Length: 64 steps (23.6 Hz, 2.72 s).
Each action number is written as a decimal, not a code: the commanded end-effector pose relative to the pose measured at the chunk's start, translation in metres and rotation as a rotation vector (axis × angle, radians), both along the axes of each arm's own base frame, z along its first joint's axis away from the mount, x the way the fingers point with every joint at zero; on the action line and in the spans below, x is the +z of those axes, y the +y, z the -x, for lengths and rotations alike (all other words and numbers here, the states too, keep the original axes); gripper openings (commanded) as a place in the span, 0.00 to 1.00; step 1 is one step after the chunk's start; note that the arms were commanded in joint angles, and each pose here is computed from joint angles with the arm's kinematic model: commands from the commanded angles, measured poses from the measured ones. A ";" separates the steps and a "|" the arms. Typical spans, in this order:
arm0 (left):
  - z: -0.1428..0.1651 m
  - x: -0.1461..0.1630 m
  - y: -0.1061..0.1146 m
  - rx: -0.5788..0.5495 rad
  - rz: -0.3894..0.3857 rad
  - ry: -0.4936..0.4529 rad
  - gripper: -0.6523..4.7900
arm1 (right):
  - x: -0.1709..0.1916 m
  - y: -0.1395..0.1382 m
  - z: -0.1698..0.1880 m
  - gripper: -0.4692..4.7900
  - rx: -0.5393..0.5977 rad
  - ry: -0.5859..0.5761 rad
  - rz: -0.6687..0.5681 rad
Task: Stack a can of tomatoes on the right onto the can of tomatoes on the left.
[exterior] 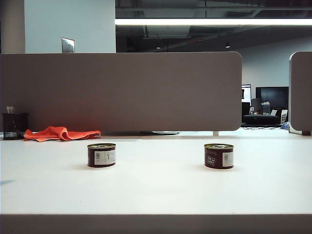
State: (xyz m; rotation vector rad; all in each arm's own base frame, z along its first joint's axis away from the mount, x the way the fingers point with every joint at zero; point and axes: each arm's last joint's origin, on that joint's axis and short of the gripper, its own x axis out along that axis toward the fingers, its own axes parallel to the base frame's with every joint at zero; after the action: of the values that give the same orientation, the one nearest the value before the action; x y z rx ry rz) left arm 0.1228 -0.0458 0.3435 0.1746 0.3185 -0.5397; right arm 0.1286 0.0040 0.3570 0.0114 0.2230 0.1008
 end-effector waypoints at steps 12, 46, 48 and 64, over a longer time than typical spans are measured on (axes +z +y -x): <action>-0.011 0.000 -0.001 0.094 0.035 0.024 0.77 | -0.054 0.071 -0.097 1.00 0.295 0.372 0.217; -0.014 -0.001 -0.002 0.127 0.120 0.075 0.92 | -0.152 0.143 -0.218 1.00 0.167 0.986 0.143; -0.014 -0.001 -0.002 0.126 0.120 0.075 0.92 | -0.153 0.143 -0.218 1.00 0.167 0.987 0.145; -0.014 -0.001 -0.002 0.126 0.116 0.074 0.92 | -0.153 0.143 -0.218 0.67 0.153 0.993 0.159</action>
State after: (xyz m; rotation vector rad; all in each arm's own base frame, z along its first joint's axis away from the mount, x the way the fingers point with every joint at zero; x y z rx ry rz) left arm 0.1368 -0.0481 0.3400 0.0193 0.3855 -0.4344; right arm 0.3463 0.1464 0.2018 -0.1173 1.2308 0.2260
